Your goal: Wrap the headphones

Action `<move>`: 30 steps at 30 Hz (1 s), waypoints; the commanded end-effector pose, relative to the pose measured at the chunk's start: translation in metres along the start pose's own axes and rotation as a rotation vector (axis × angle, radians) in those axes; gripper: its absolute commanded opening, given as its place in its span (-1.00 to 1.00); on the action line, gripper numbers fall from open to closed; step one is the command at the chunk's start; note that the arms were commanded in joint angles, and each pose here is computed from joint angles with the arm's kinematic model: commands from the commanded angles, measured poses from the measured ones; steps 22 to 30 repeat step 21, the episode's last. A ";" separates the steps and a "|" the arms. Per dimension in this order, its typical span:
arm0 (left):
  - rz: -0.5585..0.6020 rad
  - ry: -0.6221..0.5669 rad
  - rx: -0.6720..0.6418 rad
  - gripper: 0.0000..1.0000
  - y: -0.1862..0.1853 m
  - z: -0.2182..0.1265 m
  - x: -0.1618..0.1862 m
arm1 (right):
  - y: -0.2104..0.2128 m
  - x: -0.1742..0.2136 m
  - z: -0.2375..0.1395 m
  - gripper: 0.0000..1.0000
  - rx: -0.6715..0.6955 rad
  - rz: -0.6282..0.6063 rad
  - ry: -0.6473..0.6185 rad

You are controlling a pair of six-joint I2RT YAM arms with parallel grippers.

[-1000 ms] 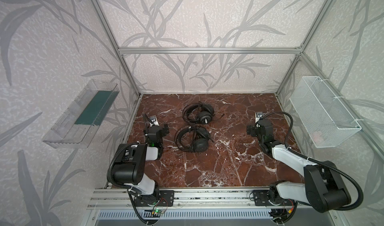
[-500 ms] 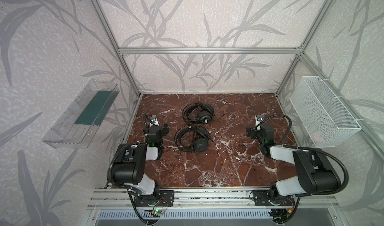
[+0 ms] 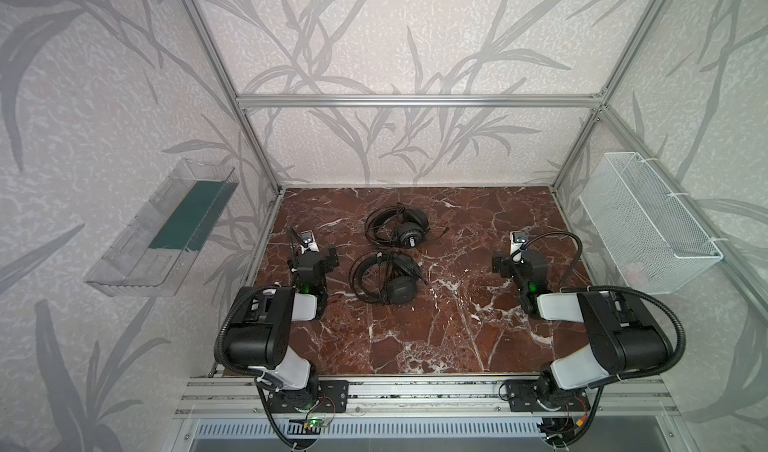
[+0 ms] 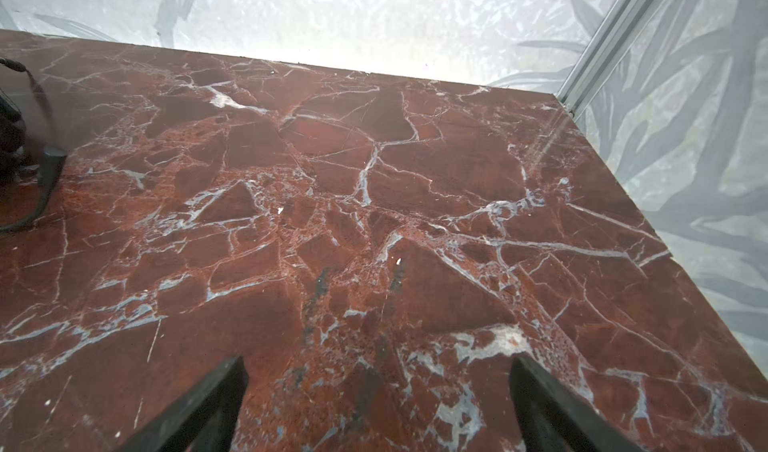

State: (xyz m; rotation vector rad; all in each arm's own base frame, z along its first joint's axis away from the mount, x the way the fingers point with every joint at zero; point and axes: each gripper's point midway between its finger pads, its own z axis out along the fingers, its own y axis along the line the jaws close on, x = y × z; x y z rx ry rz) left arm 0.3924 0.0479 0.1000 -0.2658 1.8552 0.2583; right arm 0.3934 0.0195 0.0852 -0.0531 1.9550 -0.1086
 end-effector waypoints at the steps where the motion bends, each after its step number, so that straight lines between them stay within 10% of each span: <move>1: 0.021 -0.009 -0.015 0.98 0.002 -0.001 0.002 | 0.001 -0.008 -0.001 0.98 -0.001 -0.001 -0.059; 30: 0.022 -0.009 -0.013 0.99 0.002 -0.001 0.002 | 0.001 -0.008 0.000 0.98 -0.025 0.004 -0.071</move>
